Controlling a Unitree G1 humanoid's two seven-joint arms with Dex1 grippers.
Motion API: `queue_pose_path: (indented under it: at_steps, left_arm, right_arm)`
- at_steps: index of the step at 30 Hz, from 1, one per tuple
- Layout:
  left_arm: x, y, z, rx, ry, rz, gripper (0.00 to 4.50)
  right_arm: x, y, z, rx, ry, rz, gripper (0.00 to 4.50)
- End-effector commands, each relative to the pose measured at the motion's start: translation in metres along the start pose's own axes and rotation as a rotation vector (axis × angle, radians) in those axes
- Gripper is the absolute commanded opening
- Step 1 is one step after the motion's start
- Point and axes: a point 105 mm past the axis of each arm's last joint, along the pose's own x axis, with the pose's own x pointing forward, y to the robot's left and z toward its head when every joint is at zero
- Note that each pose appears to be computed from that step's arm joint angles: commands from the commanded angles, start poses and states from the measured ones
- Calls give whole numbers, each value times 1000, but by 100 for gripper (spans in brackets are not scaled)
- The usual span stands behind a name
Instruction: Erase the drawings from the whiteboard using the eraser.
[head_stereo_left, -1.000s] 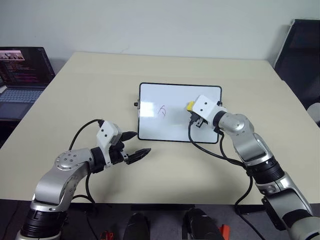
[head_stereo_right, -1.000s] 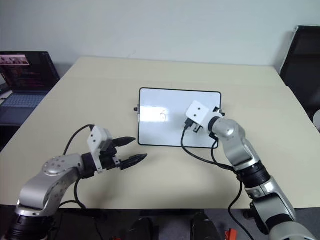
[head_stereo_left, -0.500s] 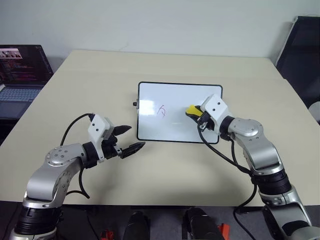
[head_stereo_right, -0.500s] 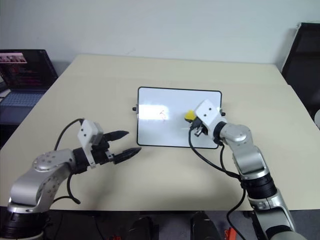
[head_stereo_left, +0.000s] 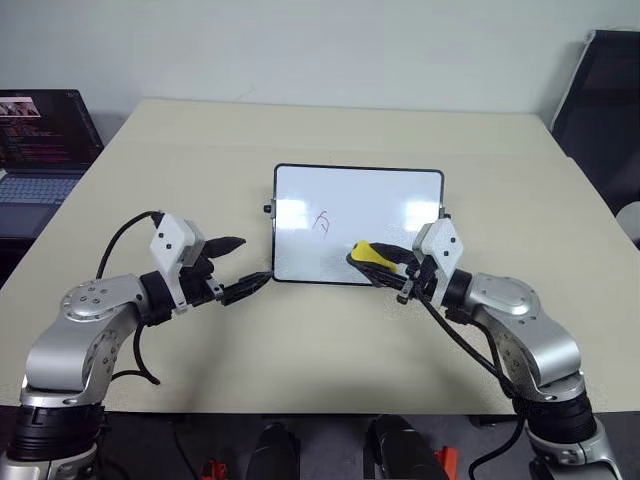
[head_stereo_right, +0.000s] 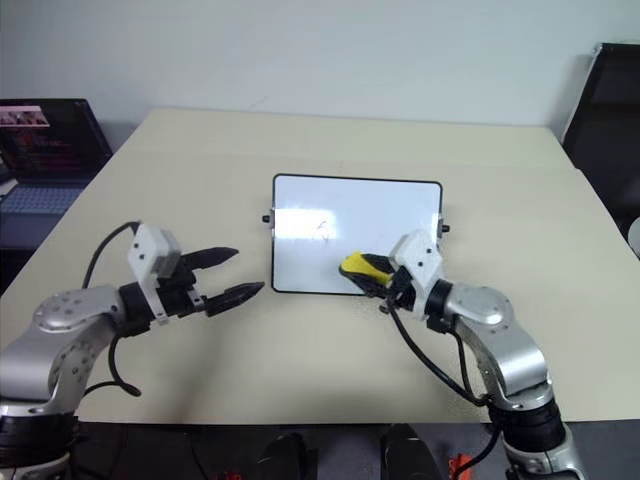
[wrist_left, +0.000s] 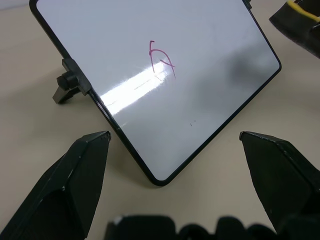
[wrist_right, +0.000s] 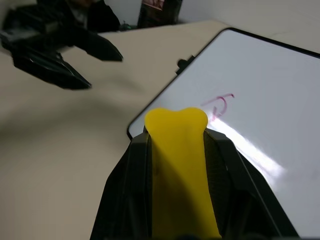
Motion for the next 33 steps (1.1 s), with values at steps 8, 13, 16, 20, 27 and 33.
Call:
queue_pose_path:
  at_steps: [8, 13, 16, 20, 27, 33]
  left_arm:
    - [-8, 4, 6, 20, -32, 38, 450]
    - [-6, 5, 6, 25, -36, 40, 450]
    - [-5, 5, 6, 28, -38, 36, 450]
    - [-4, 5, 7, 30, -40, 34, 450]
    - [0, 2, 9, 38, -47, 23, 450]
    - [3, 0, 9, 42, -51, 19, 450]
  right_arm:
    - [9, -7, 14, -71, -36, -3, 110]
    - [9, -15, 11, -102, -24, -60, 110]
    - [10, -18, 11, -119, -24, -81, 110]
    - [12, -18, 11, -134, -21, -86, 110]
    - [16, -24, 15, -187, -23, -120, 110]
    - [34, -34, 20, -332, 8, -150, 110]
